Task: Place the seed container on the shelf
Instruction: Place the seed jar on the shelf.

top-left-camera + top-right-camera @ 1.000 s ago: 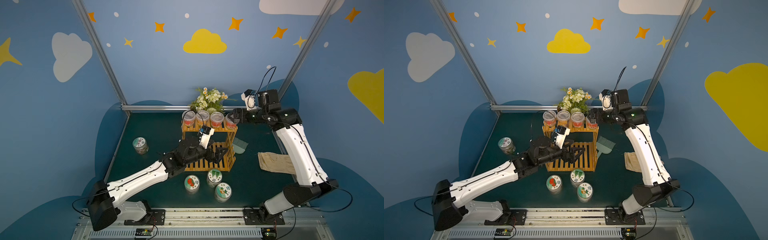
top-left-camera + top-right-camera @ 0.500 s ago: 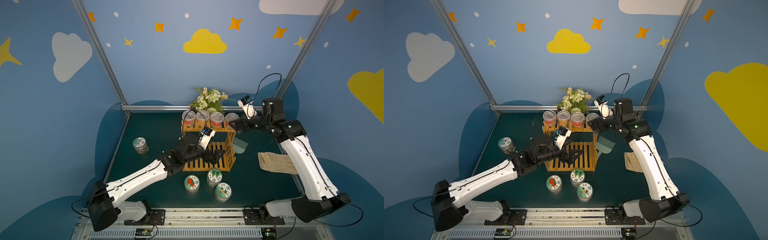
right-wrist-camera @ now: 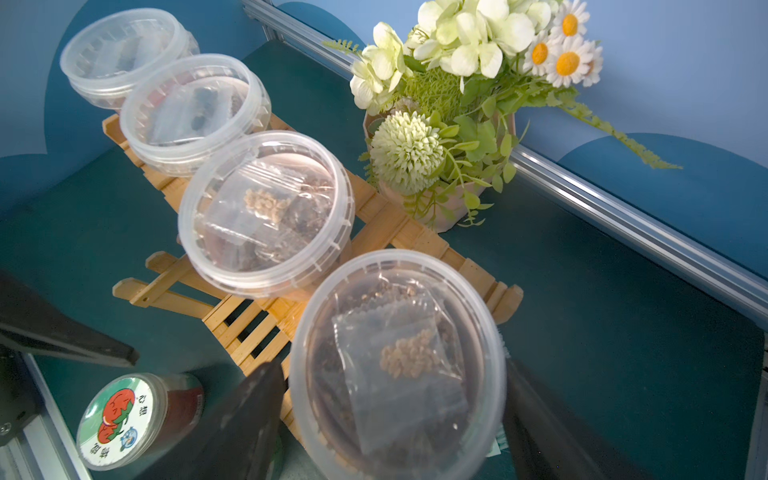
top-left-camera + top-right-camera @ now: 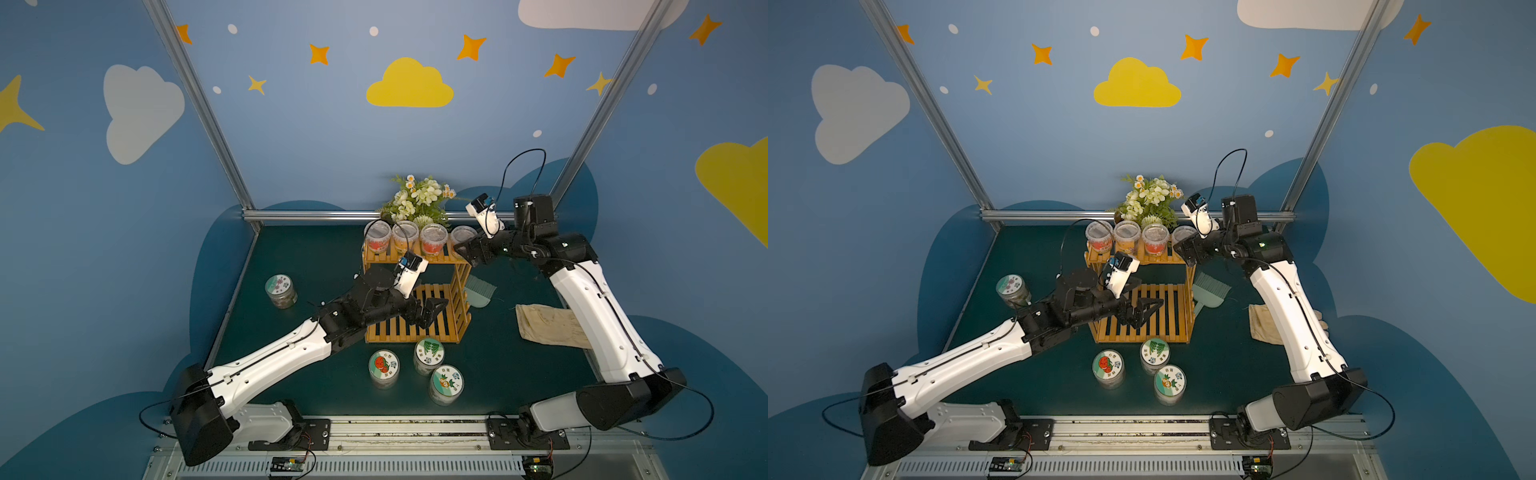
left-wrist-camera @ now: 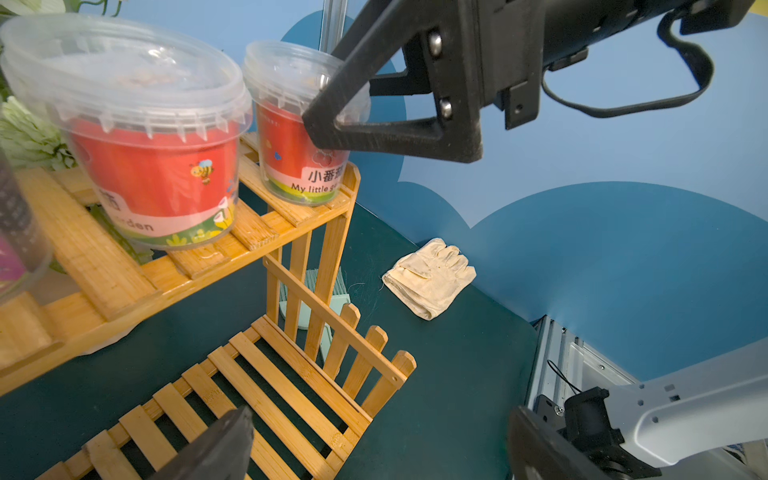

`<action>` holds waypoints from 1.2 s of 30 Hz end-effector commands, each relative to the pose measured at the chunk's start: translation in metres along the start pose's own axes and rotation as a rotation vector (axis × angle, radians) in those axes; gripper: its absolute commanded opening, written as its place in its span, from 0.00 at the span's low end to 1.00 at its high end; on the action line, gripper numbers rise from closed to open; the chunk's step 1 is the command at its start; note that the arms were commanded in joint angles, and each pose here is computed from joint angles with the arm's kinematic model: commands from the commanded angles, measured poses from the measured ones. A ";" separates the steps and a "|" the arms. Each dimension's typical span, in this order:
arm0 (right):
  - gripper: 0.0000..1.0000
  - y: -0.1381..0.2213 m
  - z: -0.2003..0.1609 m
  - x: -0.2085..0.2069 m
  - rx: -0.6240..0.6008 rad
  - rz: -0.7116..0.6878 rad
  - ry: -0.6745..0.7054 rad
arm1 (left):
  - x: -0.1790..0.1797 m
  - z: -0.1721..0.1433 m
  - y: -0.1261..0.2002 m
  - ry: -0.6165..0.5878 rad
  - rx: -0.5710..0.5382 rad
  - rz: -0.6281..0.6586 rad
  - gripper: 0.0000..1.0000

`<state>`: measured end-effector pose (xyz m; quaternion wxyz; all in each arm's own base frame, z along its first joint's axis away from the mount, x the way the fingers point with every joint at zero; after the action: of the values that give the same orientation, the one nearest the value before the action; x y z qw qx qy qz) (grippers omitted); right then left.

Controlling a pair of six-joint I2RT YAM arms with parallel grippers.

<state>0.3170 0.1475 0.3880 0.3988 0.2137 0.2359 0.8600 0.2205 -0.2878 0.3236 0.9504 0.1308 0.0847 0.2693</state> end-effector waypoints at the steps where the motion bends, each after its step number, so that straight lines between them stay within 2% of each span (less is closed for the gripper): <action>1: 0.79 0.001 0.008 0.002 -0.021 0.026 0.010 | -0.002 0.014 0.008 -0.006 -0.040 -0.011 1.00; 5: 0.74 0.002 0.010 0.004 -0.032 0.049 0.010 | -0.001 0.013 0.008 -0.002 -0.039 -0.009 1.00; 14: 0.74 0.001 0.013 -0.006 -0.087 -0.016 -0.035 | 0.000 0.013 0.009 0.006 -0.041 -0.004 1.00; 36: 0.74 -0.004 0.007 -0.005 -0.109 0.055 -0.088 | 0.001 0.010 0.012 0.017 -0.044 0.006 1.00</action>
<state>0.3330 0.1481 0.3817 0.4023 0.2385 0.1820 0.8650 0.2178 -0.2821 0.3330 0.9510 0.1153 0.0882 0.2730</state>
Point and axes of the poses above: each gripper's point midway between its finger pads, its own y axis back along the fingers, its own x axis along the line the jaws close on, z = x × y, the point moved 7 cm from there along y, back along the fingers, and after that the axes turned 12 degrees about -y, right-handed, at the moved point
